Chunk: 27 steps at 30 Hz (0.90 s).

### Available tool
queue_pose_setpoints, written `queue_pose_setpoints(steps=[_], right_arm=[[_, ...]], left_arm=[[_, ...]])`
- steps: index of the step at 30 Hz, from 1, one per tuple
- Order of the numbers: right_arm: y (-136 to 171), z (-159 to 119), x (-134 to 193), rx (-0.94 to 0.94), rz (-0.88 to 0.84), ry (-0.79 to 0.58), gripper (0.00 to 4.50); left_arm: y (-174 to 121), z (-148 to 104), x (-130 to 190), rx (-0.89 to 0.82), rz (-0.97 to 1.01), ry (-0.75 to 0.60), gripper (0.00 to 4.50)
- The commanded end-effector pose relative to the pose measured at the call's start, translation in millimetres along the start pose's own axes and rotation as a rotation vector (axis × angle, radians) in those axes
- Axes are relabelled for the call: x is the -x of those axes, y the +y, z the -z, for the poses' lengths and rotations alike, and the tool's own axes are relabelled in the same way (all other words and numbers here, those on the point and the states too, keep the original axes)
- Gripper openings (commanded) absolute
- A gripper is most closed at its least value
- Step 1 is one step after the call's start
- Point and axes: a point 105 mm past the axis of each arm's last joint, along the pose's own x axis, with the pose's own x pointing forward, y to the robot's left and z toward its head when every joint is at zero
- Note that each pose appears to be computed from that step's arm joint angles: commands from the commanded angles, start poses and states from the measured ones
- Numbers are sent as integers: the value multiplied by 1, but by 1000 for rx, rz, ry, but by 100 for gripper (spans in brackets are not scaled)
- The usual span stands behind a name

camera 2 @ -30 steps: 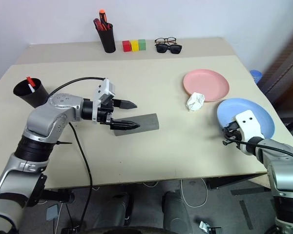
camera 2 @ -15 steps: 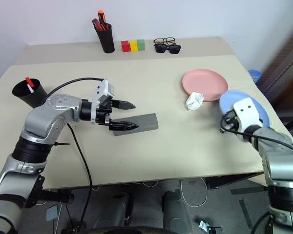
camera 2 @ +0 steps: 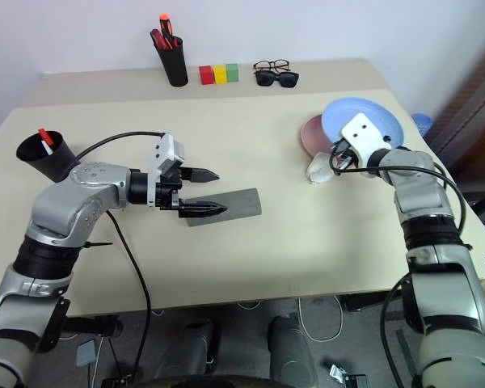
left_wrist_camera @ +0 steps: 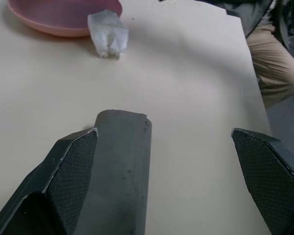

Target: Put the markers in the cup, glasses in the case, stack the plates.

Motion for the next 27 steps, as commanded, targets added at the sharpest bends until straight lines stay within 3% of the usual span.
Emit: queue_pose_setpoints(steps=[1, 6, 8, 13, 18, 27], right_arm=[[-9, -11, -6, 41, 4, -30, 95], [-16, -15, -7, 31, 42, -66, 346], [-23, -22, 0, -72, 49, -122, 444], [-12, -13, 28, -341, -64, -170, 444], [18, 1, 47, -420, -137, -139, 444], [60, 4, 25, -466, -153, -165, 444]], left_arm=[[-3, -9, 10, -19, -38, -31, 450], [-6, -7, 15, 0, -64, -32, 450], [-7, -7, 15, 5, -68, -31, 450], [-6, -7, 12, 10, -59, -32, 450], [-4, -8, 9, 8, -43, -34, 450], [-2, -10, 8, -3, -41, -40, 450]])
